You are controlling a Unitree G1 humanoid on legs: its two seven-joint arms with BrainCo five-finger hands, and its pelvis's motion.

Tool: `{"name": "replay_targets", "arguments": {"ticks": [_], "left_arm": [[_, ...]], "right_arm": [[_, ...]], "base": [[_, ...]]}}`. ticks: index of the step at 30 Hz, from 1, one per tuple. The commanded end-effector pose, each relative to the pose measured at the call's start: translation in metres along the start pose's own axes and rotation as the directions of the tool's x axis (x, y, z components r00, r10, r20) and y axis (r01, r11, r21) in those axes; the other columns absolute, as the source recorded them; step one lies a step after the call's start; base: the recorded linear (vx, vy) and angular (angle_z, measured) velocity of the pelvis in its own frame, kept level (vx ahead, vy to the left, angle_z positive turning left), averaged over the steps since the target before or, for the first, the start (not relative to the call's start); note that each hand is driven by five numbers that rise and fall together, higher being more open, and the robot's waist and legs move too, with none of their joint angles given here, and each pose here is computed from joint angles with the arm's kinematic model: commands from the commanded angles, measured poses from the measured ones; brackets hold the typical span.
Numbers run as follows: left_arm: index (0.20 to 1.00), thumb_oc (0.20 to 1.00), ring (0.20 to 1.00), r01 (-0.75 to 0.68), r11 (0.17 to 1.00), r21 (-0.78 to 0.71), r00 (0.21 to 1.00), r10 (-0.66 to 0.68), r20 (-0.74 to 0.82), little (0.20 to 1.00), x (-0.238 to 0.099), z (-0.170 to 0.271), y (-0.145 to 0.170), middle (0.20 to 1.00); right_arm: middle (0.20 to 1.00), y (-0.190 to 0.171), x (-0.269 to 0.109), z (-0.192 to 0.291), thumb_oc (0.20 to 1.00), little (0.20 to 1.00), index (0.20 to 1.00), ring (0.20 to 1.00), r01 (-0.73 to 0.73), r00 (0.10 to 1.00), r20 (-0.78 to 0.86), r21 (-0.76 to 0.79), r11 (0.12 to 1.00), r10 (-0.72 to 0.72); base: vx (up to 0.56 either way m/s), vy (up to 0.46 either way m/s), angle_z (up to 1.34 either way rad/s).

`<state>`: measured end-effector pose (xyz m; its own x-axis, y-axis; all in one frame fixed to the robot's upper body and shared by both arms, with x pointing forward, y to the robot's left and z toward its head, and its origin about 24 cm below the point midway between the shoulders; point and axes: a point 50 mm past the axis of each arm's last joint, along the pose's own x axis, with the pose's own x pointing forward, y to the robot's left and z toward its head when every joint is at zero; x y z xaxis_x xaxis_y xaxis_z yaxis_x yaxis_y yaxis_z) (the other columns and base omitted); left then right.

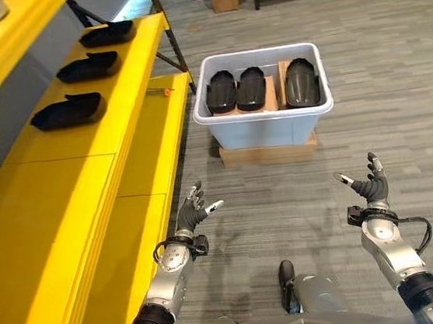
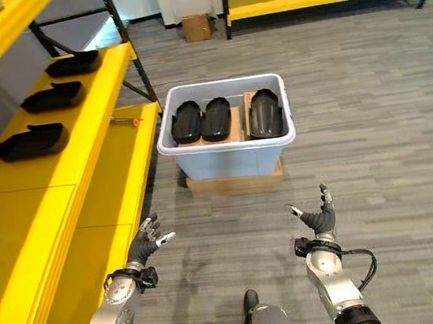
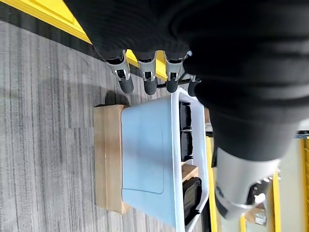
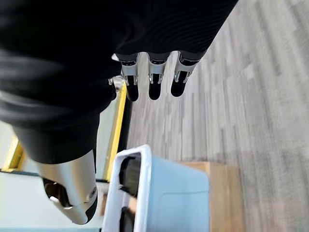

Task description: Move parts from the plastic box to the shelf.

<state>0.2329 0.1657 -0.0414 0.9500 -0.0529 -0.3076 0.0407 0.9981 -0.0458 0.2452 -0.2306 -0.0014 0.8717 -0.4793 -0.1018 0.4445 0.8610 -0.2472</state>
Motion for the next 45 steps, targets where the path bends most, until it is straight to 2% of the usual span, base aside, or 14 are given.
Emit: {"name": "replay_targets", "arguments": {"ticks": [1, 9, 18, 23, 32, 39, 45], "left_arm": [[1.0, 1.0, 1.0, -0.043, 0.999, 0.005, 0.996, 0.043, 0.072, 1.0, -0.002, 0.008, 0.01, 1.0], [1.0, 1.0, 1.0, -0.125, 0.992, 0.022, 0.99, 0.124, 0.066, 1.0, -0.011, 0.006, 0.028, 1.0], [1.0, 1.0, 1.0, -0.237, 0.971, 0.019, 0.971, 0.237, 0.029, 1.0, -0.03, -0.01, 0.054, 1.0], [1.0, 1.0, 1.0, -0.249, 0.968, 0.031, 0.968, 0.249, 0.018, 1.0, -0.032, -0.012, 0.063, 1.0], [1.0, 1.0, 1.0, -0.342, 0.939, 0.046, 0.939, 0.343, -0.031, 1.0, -0.035, -0.022, 0.074, 1.0], [1.0, 1.0, 1.0, -0.313, 0.948, 0.054, 0.949, 0.315, -0.026, 1.0, -0.04, -0.025, 0.069, 1.0], [1.0, 1.0, 1.0, -0.307, 0.951, 0.017, 0.951, 0.308, -0.026, 1.0, -0.039, -0.023, 0.061, 1.0]], "right_arm": [[1.0, -0.004, -0.007, 0.013, 1.0, 1.0, 1.0, 1.0, 0.023, 0.995, 0.093, 0.059, 0.998, -0.029], [1.0, 0.007, -0.008, 0.008, 1.0, 1.0, 1.0, 1.0, 0.003, 1.0, 0.027, 0.137, 0.991, -0.006], [1.0, 0.031, -0.02, 0.004, 1.0, 1.0, 1.0, 1.0, -0.156, 0.988, 0.031, 0.126, 0.98, 0.154], [1.0, 0.035, -0.018, 0.006, 1.0, 1.0, 1.0, 1.0, -0.179, 0.984, 0.027, 0.123, 0.976, 0.177], [1.0, 0.05, -0.017, 0.019, 1.0, 1.0, 1.0, 1.0, -0.192, 0.98, 0.083, 0.124, 0.974, 0.182], [1.0, 0.02, -0.015, 0.016, 1.0, 1.0, 1.0, 1.0, -0.142, 0.988, 0.077, 0.148, 0.979, 0.132], [1.0, 0.018, -0.013, 0.011, 1.0, 1.0, 1.0, 1.0, -0.135, 0.99, 0.059, 0.105, 0.985, 0.129]], "base": [[0.14, -0.269, 0.16], [0.23, -0.088, -0.39], [0.38, 0.023, -0.72], [0.26, 0.139, -0.81], [0.25, 0.175, 0.29], [0.16, -0.157, 0.68], [0.05, -0.07, -0.01]]}}
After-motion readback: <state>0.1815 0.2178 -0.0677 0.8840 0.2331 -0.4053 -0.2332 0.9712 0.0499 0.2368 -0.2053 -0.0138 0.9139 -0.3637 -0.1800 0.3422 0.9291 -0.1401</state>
